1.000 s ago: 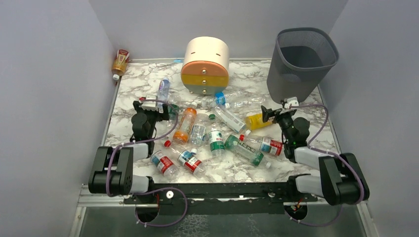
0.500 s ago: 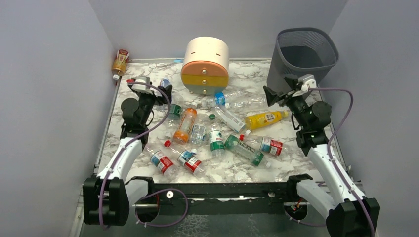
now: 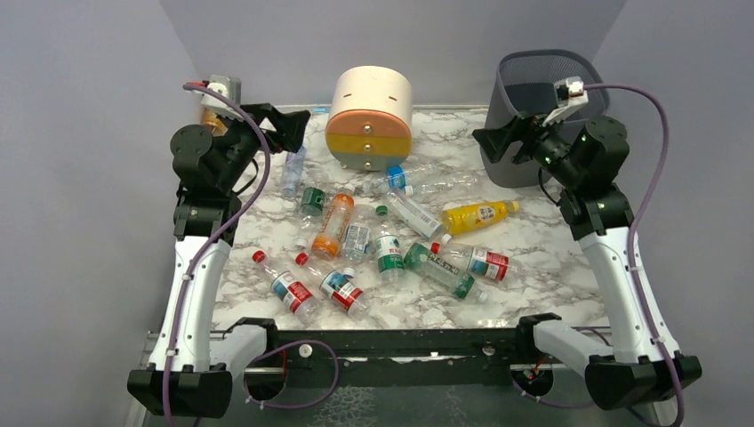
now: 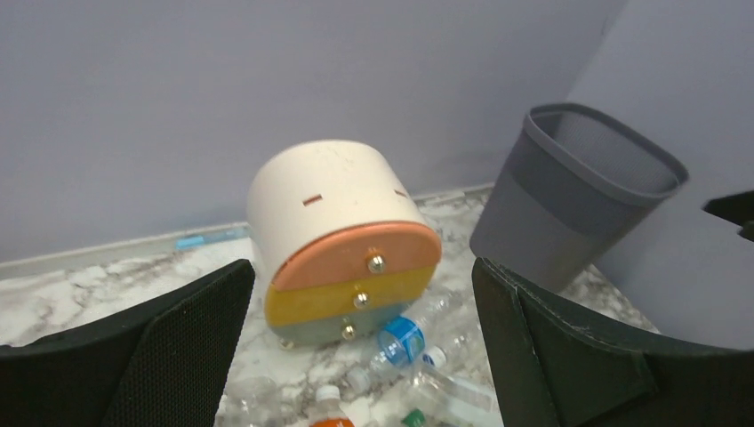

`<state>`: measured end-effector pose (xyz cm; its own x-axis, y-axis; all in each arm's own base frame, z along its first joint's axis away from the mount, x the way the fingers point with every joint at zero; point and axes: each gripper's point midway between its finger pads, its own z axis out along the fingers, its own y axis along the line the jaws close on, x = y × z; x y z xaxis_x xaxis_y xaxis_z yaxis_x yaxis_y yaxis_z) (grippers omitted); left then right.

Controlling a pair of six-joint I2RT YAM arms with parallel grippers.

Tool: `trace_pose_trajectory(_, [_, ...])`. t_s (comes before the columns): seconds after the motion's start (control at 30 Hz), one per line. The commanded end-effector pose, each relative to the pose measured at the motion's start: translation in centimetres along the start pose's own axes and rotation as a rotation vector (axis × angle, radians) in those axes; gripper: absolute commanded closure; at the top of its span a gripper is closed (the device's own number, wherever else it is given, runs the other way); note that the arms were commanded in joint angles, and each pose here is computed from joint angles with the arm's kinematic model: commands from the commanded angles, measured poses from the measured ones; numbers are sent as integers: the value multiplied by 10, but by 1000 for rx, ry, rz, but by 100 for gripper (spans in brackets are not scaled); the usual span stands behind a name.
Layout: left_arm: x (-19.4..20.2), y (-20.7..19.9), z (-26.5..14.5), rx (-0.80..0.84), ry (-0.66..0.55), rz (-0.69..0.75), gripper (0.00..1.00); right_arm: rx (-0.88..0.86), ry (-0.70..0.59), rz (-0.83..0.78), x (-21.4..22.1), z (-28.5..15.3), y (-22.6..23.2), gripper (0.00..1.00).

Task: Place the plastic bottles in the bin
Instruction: Pick up the plastic bottle at the center of the board.

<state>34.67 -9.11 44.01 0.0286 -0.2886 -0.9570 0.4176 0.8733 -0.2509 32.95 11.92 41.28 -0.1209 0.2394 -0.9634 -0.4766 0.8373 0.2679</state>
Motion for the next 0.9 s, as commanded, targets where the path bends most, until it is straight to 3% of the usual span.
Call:
trace_pose_trajectory(0.0, [49, -28, -15, 167, 177, -85, 1, -135, 233, 153, 60, 5, 18, 1])
trace_pose_trajectory(0.13, [73, -39, -22, 254, 203, -153, 1, -212, 387, 234, 108, 18, 16, 1])
trace_pose_trajectory(0.3, [97, -40, -26, 271, 222, -239, 1, -239, 459, 259, 146, 29, 10, 2])
trace_pose_trajectory(0.43, [137, -15, -18, 122, 344, -382, 1, -176, 561, 183, 180, 44, 9, 6])
trace_pose_trajectory(0.5, [154, -13, -16, 135, 404, -402, 1, -147, 602, 137, 197, 51, 14, 6])
trace_pose_trajectory(0.87, [192, -13, -21, 172, 454, -464, 1, 39, 813, -155, 286, 80, 16, 11])
